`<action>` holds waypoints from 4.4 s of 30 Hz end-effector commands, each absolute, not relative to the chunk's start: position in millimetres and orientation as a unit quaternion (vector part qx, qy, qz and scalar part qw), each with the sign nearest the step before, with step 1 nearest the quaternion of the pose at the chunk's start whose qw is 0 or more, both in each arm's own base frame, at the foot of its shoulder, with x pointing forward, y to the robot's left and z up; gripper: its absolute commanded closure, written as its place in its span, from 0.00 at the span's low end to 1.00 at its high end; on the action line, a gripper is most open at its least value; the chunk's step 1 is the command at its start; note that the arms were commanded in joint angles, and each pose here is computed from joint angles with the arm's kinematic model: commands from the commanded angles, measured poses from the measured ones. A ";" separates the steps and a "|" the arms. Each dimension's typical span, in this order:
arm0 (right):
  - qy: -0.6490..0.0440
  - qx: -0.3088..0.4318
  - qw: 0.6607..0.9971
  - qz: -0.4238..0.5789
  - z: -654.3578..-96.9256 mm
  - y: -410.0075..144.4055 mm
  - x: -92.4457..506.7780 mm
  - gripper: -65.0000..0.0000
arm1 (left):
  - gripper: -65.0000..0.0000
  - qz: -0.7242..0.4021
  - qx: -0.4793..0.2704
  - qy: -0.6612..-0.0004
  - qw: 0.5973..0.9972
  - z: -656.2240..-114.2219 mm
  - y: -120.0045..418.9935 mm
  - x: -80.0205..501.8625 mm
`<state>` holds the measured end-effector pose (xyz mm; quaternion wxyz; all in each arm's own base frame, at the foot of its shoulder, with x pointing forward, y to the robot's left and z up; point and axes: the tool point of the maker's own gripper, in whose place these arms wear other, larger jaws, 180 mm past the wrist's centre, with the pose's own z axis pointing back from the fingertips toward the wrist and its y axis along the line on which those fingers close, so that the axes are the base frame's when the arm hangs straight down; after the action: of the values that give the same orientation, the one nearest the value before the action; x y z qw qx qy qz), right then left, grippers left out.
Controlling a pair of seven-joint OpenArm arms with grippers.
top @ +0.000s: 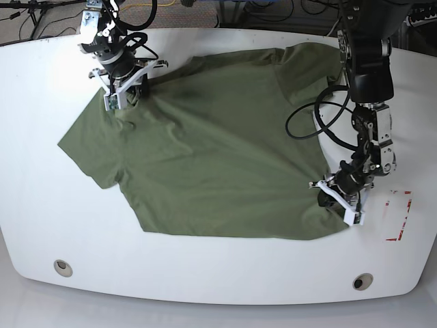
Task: Fold the T-shirt properly
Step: 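Lift the shirt with both grippers and pull it toward the robot, then lay the shirt down with both grippers, left gripper releasing its corner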
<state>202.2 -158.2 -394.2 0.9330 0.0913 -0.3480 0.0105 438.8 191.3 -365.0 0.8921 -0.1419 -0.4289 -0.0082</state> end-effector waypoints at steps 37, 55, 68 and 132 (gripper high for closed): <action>-0.577 -0.007 0.812 0.087 -216.6 -238.1 395.1 0.99 | 1.00 -0.082 -0.009 -0.670 0.738 -93.9 231.6 441.0; -0.674 -0.010 0.730 0.113 -52.7 -264.2 491.4 0.98 | 1.00 -0.082 0.030 -0.766 0.637 59.3 245.9 445.9; -0.658 -0.027 0.741 0.132 -59.0 -265.9 491.3 0.99 | 1.00 -0.084 0.034 -0.756 0.648 74.2 244.7 443.9; -0.315 0.067 0.944 0.073 -386.0 -222.5 217.8 0.99 | 0.92 -0.148 0.075 -0.273 0.948 -323.1 312.4 194.2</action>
<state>209.7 -211.8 -396.1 0.9474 0.0918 -0.2975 0.0739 193.9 296.2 -331.3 0.9490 0.0365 -0.2786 -0.1427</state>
